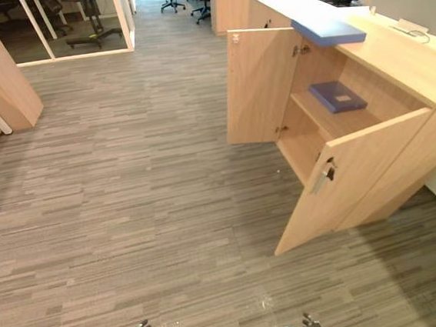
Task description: Walk over to the cabinet, pick up the folder, carry it to the office cabinet, place the folder inside the office cabinet, then close the office cabinet door
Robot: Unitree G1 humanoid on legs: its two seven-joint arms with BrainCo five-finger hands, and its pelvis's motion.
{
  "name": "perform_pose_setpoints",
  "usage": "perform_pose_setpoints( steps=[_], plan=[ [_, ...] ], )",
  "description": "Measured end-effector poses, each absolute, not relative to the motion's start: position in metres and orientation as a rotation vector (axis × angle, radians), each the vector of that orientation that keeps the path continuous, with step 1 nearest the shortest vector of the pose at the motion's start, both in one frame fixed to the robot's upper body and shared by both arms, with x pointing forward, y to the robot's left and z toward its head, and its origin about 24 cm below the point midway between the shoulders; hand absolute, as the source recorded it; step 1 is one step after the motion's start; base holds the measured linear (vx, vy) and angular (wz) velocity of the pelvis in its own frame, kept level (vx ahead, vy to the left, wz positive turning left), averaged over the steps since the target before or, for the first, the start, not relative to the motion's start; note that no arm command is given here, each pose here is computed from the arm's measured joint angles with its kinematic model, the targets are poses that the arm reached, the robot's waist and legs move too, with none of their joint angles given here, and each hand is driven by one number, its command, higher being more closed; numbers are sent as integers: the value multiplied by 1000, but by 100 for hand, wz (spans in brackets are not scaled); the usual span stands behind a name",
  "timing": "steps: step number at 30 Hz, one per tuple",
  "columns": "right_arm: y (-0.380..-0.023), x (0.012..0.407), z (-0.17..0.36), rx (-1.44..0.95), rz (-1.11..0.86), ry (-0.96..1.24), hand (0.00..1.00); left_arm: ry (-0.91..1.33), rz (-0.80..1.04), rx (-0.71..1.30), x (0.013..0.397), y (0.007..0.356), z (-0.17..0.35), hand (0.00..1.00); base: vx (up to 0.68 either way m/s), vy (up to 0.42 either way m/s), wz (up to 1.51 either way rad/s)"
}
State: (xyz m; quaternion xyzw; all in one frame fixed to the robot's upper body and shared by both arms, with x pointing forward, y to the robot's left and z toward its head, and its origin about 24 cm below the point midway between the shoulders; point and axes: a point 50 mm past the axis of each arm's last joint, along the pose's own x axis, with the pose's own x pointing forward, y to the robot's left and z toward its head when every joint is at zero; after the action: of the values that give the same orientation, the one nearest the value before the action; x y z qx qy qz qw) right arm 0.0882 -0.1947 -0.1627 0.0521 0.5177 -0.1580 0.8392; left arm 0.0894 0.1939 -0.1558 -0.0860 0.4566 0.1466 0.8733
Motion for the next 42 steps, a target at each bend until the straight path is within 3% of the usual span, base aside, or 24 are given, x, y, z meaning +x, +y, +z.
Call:
perform_pose_setpoints(
  steps=[28,37,42],
  plan=[
    [-185,98,-162,106,-317,1065,0,910,167,98,107,187,-151,0,0,0,0],
    [-182,104,-159,17,-275,1049,0,896,180,109,110,186,-150,0,0,0,2],
    [-174,124,-149,44,-267,952,0,734,253,-77,136,176,-130,0,0,0,4]
  ],
)
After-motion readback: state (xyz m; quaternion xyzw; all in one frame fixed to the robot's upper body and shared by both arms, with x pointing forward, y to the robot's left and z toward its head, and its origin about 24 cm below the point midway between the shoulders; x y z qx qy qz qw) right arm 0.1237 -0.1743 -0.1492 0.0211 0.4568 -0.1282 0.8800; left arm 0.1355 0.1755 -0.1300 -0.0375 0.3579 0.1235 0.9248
